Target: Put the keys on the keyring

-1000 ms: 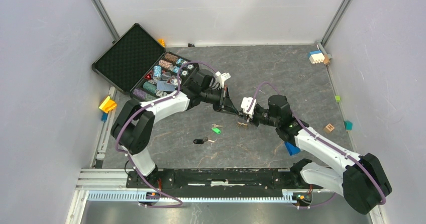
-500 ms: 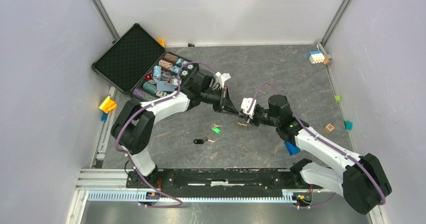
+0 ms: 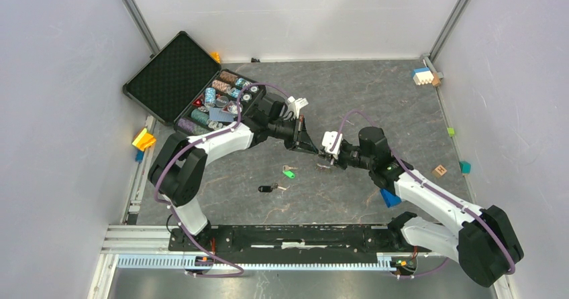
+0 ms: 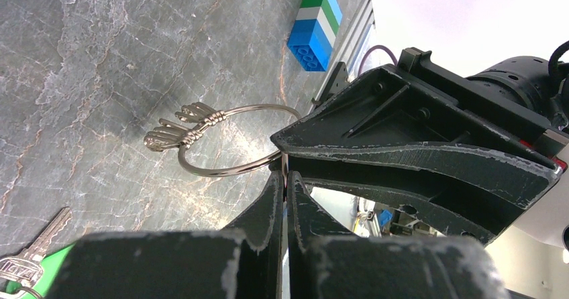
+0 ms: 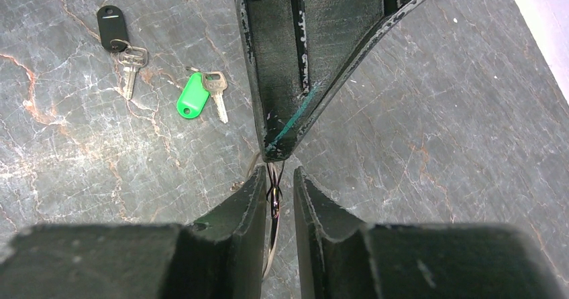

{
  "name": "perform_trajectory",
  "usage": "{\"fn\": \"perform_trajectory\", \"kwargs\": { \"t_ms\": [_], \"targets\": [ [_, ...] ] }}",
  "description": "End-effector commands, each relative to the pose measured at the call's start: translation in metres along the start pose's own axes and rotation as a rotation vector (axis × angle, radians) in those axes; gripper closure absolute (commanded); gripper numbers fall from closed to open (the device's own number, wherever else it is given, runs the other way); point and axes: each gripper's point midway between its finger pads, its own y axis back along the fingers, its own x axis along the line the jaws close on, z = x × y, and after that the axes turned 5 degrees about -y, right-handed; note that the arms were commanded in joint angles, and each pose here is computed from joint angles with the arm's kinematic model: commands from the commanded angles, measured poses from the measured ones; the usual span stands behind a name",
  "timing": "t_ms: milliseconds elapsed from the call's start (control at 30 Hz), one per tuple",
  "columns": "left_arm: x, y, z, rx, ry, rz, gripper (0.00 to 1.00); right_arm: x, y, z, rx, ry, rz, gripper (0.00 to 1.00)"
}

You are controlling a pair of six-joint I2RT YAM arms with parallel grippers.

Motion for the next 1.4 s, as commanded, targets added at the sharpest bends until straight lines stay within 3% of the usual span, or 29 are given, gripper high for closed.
{"fn": "perform_trajectory", "kwargs": {
  "t_ms": [0, 167, 467, 1067, 1367],
  "targets": [
    [-0.024, 0.008, 0.005, -0.016, -0.023, -0.062, 0.98, -0.012, 0.002, 0.018, -0.048, 0.020, -0.039, 0.75],
    [-0.025, 0.008, 0.004, -0.015, -0.018, -0.065, 0.98, -0.017, 0.002, 0.017, -0.043, 0.005, -0.064, 0.81],
    [-0.026, 0.008, 0.006, -0.031, -0.028, -0.073, 0.98, -0.029, 0.003, 0.015, -0.037, -0.025, -0.137, 1.00],
    [-0.024, 0.009, 0.010, -0.061, -0.058, -0.061, 0.98, -0.035, 0.004, 0.008, -0.011, -0.039, -0.182, 1.00],
    [-0.024, 0.017, 0.020, -0.089, -0.101, -0.034, 0.75, -0.026, 0.002, 0.008, -0.013, -0.022, -0.129, 1.00]
  ]
}}
